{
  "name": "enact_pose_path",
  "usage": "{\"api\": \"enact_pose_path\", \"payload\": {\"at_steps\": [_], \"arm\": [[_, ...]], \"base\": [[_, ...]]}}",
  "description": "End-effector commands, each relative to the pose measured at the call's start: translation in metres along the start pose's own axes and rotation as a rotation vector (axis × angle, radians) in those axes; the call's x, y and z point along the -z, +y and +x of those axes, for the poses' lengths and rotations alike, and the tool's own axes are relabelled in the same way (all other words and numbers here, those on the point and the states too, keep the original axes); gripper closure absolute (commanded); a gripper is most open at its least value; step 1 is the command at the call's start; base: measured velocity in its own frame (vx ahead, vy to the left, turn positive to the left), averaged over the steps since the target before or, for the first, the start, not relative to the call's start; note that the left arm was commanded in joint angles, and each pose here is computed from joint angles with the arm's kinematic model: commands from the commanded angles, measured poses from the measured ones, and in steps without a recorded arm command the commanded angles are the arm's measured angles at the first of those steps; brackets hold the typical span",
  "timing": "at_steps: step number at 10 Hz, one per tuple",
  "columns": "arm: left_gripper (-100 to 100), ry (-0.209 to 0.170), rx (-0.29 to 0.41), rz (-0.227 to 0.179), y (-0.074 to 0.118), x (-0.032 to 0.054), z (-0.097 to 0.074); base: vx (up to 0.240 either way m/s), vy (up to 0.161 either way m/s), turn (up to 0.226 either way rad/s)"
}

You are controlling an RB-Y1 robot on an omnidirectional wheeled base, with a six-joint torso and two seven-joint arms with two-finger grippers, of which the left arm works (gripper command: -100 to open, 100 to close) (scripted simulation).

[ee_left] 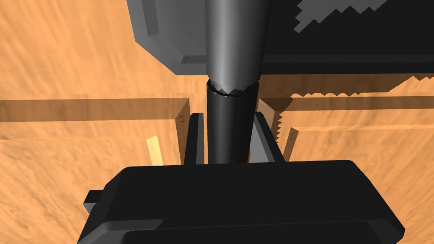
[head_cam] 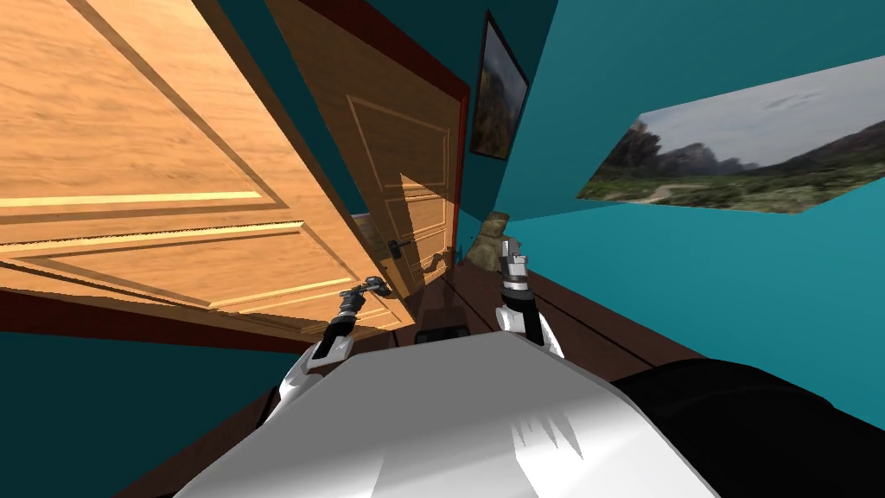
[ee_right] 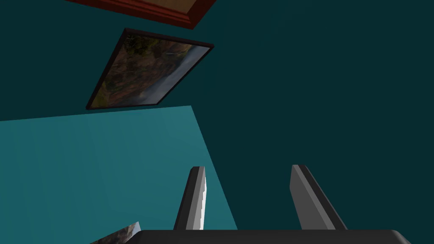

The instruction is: Pull the door open

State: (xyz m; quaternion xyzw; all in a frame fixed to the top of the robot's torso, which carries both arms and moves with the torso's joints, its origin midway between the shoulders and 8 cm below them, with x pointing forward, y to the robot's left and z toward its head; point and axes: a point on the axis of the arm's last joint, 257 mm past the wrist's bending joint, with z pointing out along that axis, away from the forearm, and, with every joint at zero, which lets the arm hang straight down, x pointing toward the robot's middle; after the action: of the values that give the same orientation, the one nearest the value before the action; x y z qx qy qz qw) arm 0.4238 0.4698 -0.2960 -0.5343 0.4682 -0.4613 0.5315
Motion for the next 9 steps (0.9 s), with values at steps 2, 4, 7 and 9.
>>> {"api": "enact_pose_path", "payload": {"at_steps": [2,4,7,9], "arm": [[100,0.028,-0.001,0.005,-0.001,0.0099,0.001],[100,0.051,-0.001,0.008,-0.002,0.0183,0.002],[100,0.092,0.002,0.01,-0.003,0.0326,0.004],[100,0.089,-0.002,0.009,-0.003,0.0336,-0.001]], "base": [[-0.173,0.038,-0.139],[-0.228,0.069,-0.158],[-0.227,0.052,-0.142],[-0.177,0.075,-0.077]]}}
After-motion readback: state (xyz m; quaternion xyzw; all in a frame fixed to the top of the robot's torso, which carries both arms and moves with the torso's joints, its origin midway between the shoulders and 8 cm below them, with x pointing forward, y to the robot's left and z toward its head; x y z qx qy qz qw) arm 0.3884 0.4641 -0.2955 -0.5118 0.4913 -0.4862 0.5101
